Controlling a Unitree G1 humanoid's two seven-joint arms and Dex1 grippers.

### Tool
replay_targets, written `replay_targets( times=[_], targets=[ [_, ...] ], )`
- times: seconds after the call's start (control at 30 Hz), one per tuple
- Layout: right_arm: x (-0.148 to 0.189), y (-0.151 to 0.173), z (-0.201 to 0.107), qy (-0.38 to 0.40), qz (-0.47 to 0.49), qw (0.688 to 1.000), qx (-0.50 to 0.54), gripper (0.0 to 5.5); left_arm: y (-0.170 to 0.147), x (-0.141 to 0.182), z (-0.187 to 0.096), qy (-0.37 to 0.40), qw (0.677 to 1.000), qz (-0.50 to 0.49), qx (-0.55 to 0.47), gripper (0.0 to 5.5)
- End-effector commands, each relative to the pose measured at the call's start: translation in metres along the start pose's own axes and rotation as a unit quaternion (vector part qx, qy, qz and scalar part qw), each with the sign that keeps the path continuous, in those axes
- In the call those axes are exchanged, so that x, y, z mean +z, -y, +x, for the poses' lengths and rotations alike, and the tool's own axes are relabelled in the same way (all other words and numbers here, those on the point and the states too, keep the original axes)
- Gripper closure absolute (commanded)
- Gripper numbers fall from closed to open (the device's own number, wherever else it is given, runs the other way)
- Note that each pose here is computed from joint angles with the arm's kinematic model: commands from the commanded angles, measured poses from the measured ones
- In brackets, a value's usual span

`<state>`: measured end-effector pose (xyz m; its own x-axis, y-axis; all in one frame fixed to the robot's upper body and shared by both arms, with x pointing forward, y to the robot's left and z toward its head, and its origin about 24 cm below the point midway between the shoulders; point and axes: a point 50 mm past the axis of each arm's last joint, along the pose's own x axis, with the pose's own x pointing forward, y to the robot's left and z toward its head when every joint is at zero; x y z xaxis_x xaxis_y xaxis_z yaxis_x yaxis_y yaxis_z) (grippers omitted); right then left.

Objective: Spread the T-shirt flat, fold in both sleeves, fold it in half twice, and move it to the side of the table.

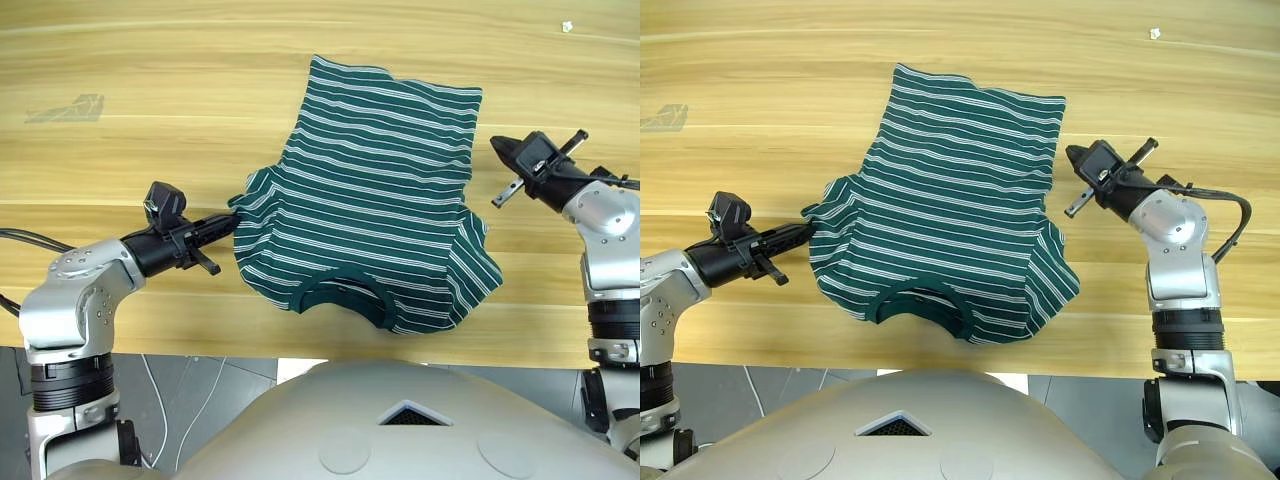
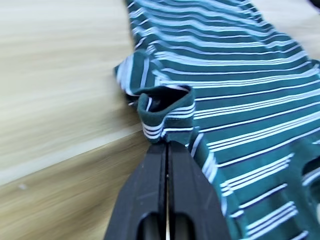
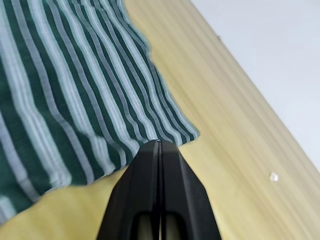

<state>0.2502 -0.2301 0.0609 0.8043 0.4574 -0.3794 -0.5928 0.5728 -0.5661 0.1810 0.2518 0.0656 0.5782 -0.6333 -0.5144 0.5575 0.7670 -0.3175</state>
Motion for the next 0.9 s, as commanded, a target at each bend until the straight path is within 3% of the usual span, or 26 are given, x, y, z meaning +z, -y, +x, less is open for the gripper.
replay_targets(
  times=[0.03, 0.2, 0.37, 0.4, 0.7, 0.9],
  targets=[
    [-0.002, -0.013, -0.014, -0.017, -0.008, 1.0, 0.023, 5.5, 0.014, 0.002, 0.005, -0.018, 0.999, 0.04, -0.005, 5.48],
    [-0.01, -0.05, -0.033, -0.05, 0.005, 0.996, 0.071, 5.5, 0.036, -0.001, 0.024, -0.046, 0.994, 0.088, -0.041, 5.48],
    [-0.011, -0.061, -0.05, -0.059, 0.082, 0.994, 0.051, 5.5, 0.052, -0.019, 0.039, -0.085, 0.987, 0.116, -0.074, 5.48],
    [-0.013, -0.064, -0.055, -0.062, 0.098, 0.992, 0.048, 5.5, 0.054, -0.023, 0.042, -0.095, 0.985, 0.12, -0.079, 5.26],
    [-0.01, -0.076, -0.097, -0.085, 0.17, 0.982, 0.016, 3.84, 0.053, -0.043, 0.043, -0.123, 0.983, 0.116, -0.079, 3.84],
    [-0.014, -0.088, -0.108, -0.104, 0.232, 0.966, 0.037, 3.8, 0.063, -0.02, 0.031, -0.052, 0.988, 0.094, -0.11, 3.84]
  ],
)
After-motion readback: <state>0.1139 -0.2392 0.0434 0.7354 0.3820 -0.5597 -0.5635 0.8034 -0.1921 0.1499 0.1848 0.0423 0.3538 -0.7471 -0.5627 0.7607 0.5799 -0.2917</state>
